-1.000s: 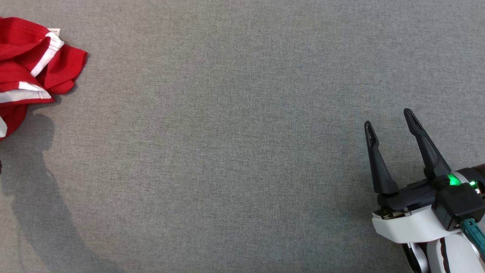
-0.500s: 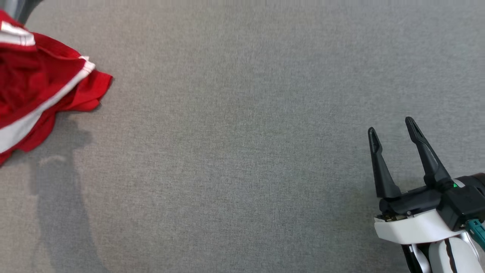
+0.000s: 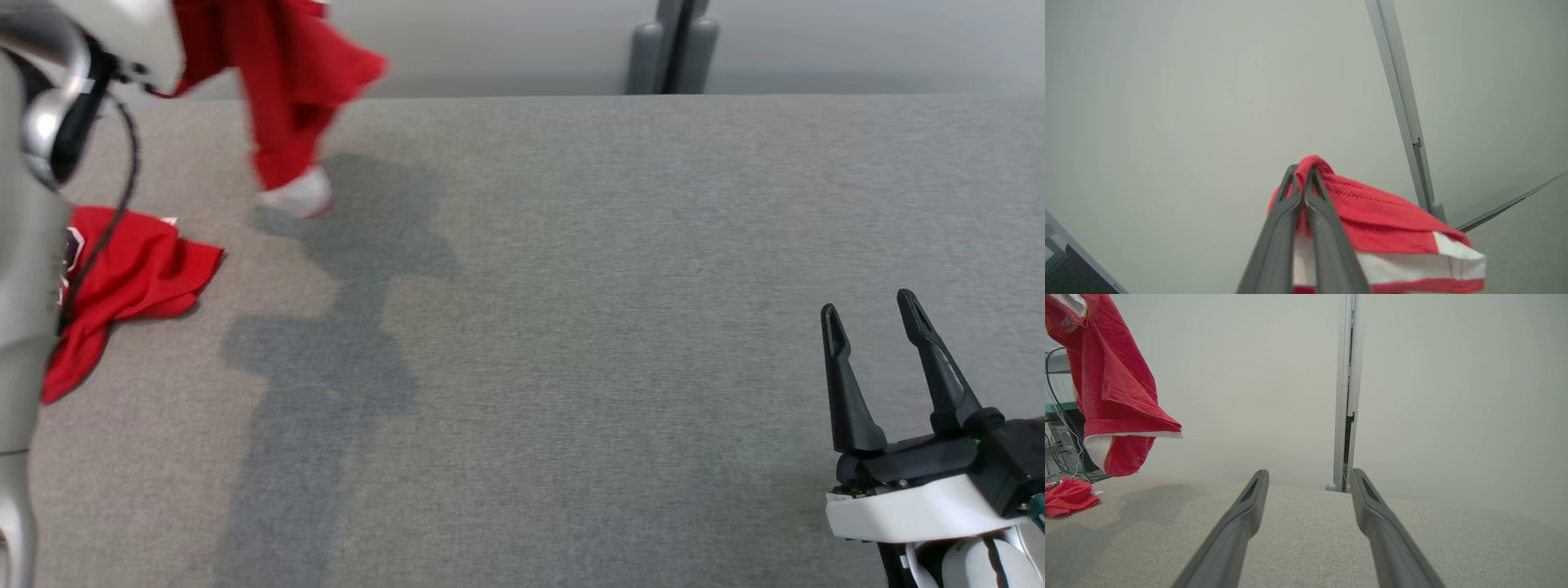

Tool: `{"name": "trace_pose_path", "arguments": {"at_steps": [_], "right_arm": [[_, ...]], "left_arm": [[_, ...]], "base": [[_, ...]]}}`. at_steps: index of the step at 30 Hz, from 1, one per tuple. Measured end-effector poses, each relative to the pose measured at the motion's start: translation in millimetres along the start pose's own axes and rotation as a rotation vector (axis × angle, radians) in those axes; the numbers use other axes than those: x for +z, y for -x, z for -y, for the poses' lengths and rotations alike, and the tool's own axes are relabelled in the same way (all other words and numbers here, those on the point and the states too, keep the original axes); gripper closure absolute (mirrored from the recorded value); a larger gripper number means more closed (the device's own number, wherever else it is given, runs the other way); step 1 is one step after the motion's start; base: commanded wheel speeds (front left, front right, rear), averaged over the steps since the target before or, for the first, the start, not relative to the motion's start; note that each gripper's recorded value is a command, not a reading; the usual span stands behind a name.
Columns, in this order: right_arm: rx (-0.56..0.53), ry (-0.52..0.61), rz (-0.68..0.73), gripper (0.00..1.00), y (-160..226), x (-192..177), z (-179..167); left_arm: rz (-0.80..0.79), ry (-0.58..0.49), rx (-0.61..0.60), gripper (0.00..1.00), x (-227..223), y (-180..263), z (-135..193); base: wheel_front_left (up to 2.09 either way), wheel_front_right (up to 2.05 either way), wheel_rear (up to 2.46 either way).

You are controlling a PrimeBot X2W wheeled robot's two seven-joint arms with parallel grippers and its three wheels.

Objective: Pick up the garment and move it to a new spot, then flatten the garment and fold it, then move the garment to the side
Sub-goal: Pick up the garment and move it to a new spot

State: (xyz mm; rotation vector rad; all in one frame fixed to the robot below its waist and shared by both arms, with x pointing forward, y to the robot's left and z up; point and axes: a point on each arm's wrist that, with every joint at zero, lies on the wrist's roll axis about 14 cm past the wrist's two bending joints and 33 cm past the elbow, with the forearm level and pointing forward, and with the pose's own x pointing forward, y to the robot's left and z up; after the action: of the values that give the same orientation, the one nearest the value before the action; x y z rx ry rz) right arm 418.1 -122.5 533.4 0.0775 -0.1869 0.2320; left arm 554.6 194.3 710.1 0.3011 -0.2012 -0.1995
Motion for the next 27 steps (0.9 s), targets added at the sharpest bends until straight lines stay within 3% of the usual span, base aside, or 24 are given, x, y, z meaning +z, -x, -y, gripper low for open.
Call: {"name": "trace_pose_path", "arguments": {"at_steps": [8,11,13,15,25,26,27], "right_arm": [[-0.116,0.022,0.017,0.0,26.6,15.1,35.2],[-0.151,0.024,0.012,0.0,34.4,15.5,45.4],[-0.161,0.026,0.008,0.0,36.9,15.0,48.4],[-0.189,0.024,-0.007,0.0,44.2,12.0,55.7],[-0.267,0.029,-0.052,0.0,65.8,3.7,75.4],[-0.271,0.028,-0.053,0.0,66.9,3.5,76.5],[-0.273,0.028,-0.054,0.0,67.4,3.5,76.9]], "left_arm": [[0.029,0.134,-0.331,1.0,11.3,-6.7,150.0],[0.014,0.198,-0.438,1.0,1.2,-0.8,202.8],[0.002,0.221,-0.47,1.0,-4.9,1.6,219.8],[-0.073,0.301,-0.536,1.0,-35.7,11.9,263.7],[-0.3,0.42,-0.57,1.0,-136.9,49.6,332.6],[-0.319,0.425,-0.571,0.01,-144.9,55.0,335.9],[-0.328,0.429,-0.563,0.0,-151.3,58.9,336.8]], "base": [[0.0,0.0,0.0],[0.0,0.0,0.0],[0.0,0.0,0.0],[0.0,0.0,0.0],[0.0,0.0,0.0],[0.0,0.0,0.0],[0.0,0.0,0.0]]}}
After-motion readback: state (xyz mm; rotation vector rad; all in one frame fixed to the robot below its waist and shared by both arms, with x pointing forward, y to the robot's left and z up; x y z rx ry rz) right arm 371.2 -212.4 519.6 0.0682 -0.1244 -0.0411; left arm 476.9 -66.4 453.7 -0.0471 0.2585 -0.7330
